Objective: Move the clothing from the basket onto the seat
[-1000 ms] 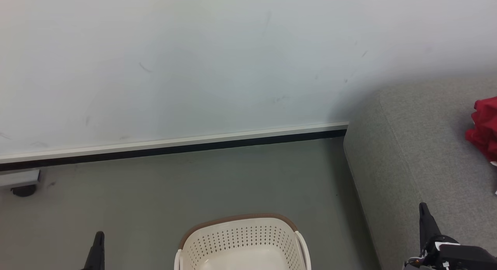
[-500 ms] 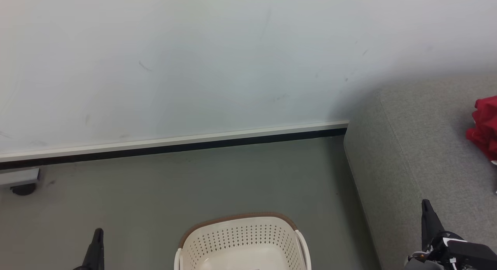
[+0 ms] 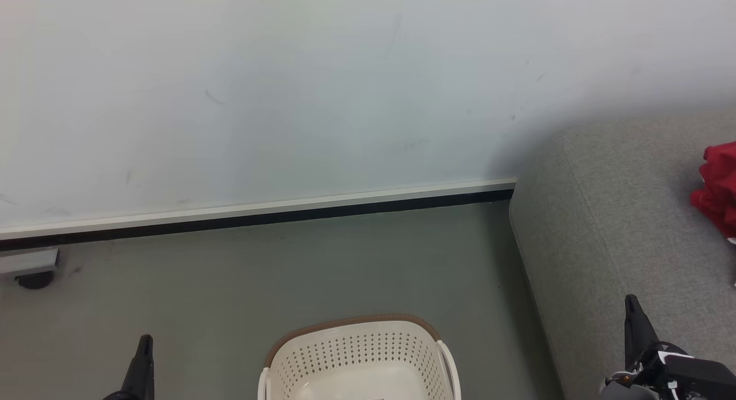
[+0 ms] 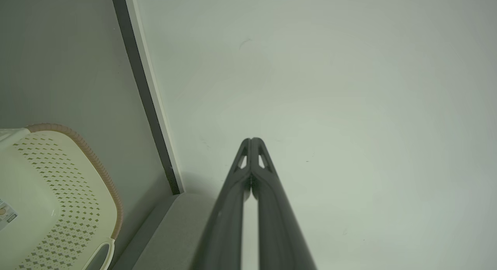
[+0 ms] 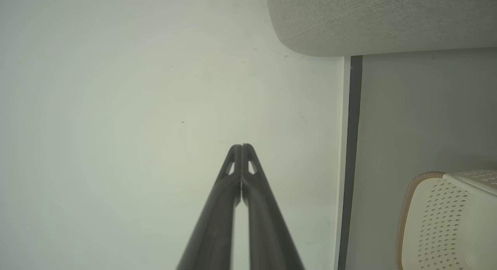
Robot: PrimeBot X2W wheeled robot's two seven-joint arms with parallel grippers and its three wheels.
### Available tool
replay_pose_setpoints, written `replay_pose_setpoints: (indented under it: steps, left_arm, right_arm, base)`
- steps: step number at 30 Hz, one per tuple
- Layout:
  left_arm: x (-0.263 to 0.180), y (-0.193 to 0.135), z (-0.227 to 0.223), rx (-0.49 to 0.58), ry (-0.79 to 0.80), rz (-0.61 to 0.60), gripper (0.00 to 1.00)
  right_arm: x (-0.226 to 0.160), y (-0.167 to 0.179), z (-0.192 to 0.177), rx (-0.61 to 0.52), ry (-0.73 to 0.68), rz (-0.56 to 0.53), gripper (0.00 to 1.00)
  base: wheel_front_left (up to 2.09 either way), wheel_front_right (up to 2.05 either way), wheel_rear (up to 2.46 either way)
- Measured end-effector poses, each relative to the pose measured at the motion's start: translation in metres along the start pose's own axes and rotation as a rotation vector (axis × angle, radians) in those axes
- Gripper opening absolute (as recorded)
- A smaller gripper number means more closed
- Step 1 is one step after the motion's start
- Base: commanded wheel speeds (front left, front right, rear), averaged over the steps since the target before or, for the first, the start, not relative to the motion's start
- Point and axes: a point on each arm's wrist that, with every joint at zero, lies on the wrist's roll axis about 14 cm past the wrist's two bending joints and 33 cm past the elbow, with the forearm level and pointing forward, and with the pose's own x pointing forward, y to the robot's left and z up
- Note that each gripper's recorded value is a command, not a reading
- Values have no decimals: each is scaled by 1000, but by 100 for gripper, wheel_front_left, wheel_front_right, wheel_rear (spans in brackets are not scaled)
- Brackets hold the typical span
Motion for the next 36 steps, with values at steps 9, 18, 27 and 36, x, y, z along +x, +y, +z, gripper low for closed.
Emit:
replay_pose_setpoints:
  steps: [9,18,27,36]
  left_arm:
    - [0,0,0,0,0,0,0]
    - [0,0,0,0,0,0,0]
    - [0,0,0,0,0,0,0]
    - [0,0,0,0,0,0,0]
  right_arm:
    - [0,0,0,2,-3,0,0]
    - [0,0,0,0,0,0,0]
    - [0,0,0,0,-1,0,0]
    - [0,0,0,-2,-1,0,0]
  base:
    - [0,0,0]
    - [0,0,0]
    - [0,0,0]
    - [0,0,0]
